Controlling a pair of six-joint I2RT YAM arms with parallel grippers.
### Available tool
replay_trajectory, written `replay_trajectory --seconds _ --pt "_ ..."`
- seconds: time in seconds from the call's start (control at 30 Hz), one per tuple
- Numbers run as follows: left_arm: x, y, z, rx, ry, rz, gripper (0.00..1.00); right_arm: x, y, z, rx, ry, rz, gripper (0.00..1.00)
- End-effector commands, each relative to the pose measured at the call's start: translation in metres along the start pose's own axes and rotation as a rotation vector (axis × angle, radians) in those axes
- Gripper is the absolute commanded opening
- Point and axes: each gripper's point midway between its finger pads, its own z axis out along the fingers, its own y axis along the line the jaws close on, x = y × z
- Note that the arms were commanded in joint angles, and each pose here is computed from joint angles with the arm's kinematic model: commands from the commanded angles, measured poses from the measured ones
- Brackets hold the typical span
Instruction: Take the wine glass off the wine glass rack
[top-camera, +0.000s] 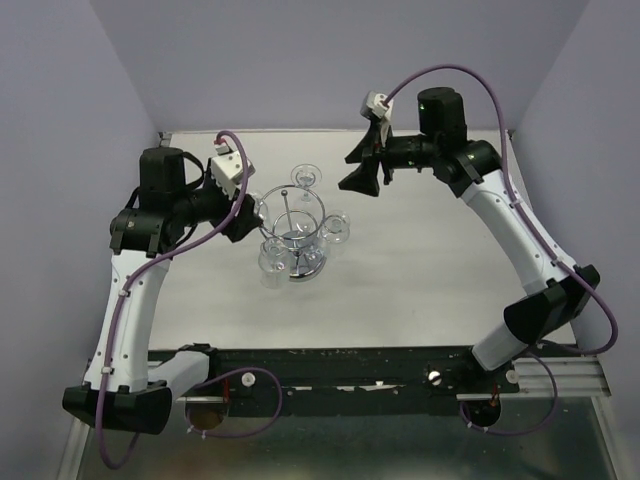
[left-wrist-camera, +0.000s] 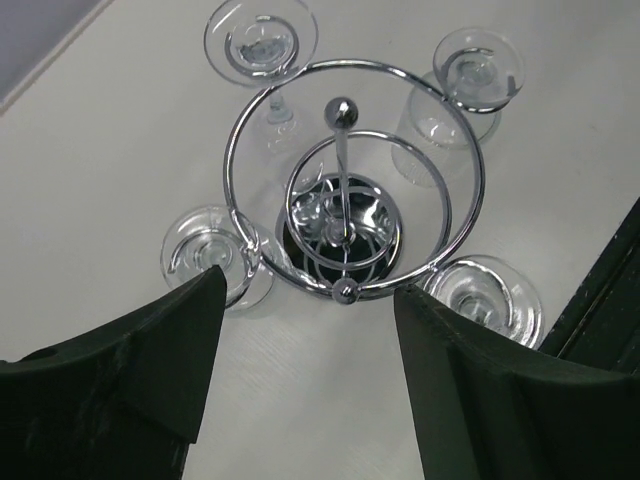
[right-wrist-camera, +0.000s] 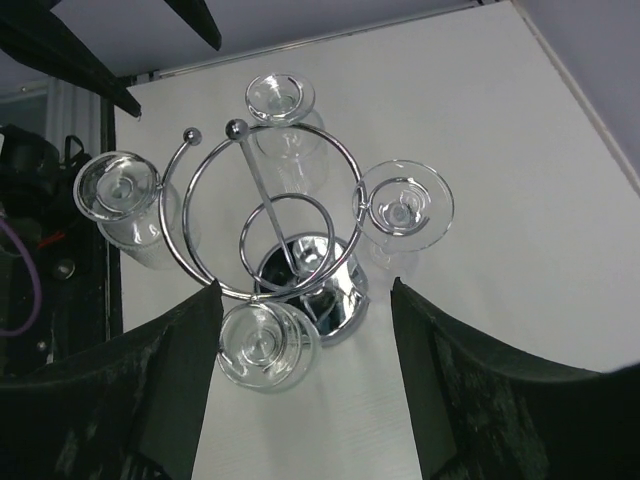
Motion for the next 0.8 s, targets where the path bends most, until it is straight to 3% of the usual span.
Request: replay_trajectory --seconds 0.0,0.2,0.57,0.77 --pt "-0.04 -0.01 0.013 0.028 -0.134 0.054 0.77 0.001 -0.01 0.019 -0.017 -0.012 0.064 0.75" --pt "-0.055 -0.016 0.037 0.04 -0.163 0.073 0.67 0.026 -0.017 0.024 0.021 0.04 0.116 0.75" --pt "-0.065 -0.011 0.064 0.026 -0.19 0.004 0.51 0.045 -0.031 0.024 0.152 0.069 0.253 0.84" --pt "-0.058 -0.009 0.073 0.033 -0.164 0.0 0.43 0.048 -0.033 0.04 0.101 0.062 0.345 0.86"
